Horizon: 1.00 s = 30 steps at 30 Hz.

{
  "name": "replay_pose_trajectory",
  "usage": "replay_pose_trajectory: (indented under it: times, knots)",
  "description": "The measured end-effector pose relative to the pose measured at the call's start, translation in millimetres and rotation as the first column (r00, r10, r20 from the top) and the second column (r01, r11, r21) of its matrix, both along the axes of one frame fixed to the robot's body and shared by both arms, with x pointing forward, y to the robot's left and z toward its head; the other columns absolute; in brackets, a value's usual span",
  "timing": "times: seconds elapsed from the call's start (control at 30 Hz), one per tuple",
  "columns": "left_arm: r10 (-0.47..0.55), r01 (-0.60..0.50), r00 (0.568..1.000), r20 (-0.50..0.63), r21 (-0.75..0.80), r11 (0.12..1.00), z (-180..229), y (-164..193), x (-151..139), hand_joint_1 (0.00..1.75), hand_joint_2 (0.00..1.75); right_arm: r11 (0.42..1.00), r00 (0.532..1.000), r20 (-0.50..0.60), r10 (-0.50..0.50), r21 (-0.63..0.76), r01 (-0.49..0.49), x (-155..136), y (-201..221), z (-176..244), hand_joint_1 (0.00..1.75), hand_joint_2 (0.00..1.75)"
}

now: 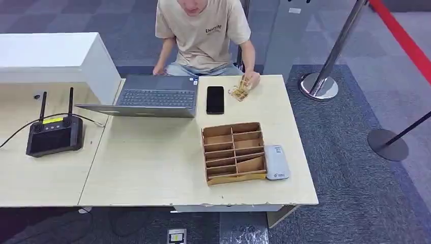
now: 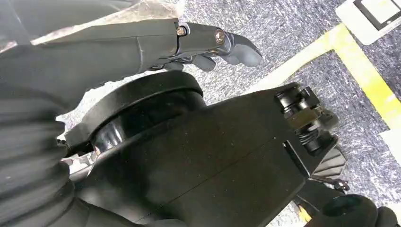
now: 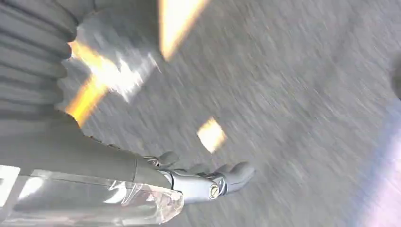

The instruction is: Pass the card to the sensor for recognition and then transmit it.

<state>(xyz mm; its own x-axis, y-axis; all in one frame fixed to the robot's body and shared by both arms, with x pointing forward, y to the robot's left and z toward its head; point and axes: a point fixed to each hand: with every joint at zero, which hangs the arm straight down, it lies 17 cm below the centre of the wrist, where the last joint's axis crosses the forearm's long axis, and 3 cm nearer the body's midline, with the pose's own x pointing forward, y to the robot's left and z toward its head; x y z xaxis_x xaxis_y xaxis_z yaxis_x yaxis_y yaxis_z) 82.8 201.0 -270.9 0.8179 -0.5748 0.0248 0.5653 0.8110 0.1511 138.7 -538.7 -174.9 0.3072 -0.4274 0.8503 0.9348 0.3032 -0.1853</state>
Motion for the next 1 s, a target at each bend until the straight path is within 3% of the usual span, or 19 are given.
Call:
replay_pose_trajectory:
  times: [0.07,0.17,0.27,0.4,0.47,0.6,0.73,0.8,1.0]
  knots:
    - [0.0,0.0,1.0,-0.003,0.003,1.0,0,1,0,0.0,1.75,0.993,0.999,0.021,0.044,-0.11,-0.041,14,-9,30,0.0,0.0]
    - [-0.005,0.005,1.0,-0.005,0.008,1.0,0,2,0,0.0,1.75,0.957,0.975,0.132,0.179,-0.254,-0.141,60,-1,96,0.0,0.0]
    - [-0.003,0.003,1.0,-0.002,0.013,1.0,0,2,0,0.0,1.75,0.912,0.923,0.282,0.262,-0.386,-0.14,101,3,186,0.0,0.0]
    - [-0.009,0.008,1.0,0.013,0.016,1.0,0,3,1,0.0,1.75,0.73,0.849,0.294,0.44,-0.667,-0.148,131,26,309,0.0,0.0]
    - [-0.013,0.013,1.0,0.022,0.015,1.0,0,3,2,0.0,1.75,0.644,0.824,0.289,0.488,-0.756,-0.117,136,40,362,0.0,0.0]
    - [-0.018,0.018,0.999,0.034,0.012,1.0,-1,2,2,0.0,1.75,0.577,0.775,0.363,0.517,-0.817,-0.003,124,55,435,0.0,0.0]
    - [-0.02,0.019,0.998,0.054,0.014,1.0,0,3,5,0.0,1.75,0.442,0.746,0.313,0.588,-0.896,0.027,129,86,510,0.0,0.0]
    - [-0.03,0.029,0.998,0.056,0.016,0.999,0,3,5,0.0,1.75,0.383,0.71,0.324,0.626,-0.92,0.083,130,106,547,0.0,0.0]
    - [-0.064,0.063,0.996,0.06,0.019,0.998,-1,3,5,0.0,1.75,0.32,0.578,0.346,0.739,-0.935,0.151,147,160,624,0.0,0.0]
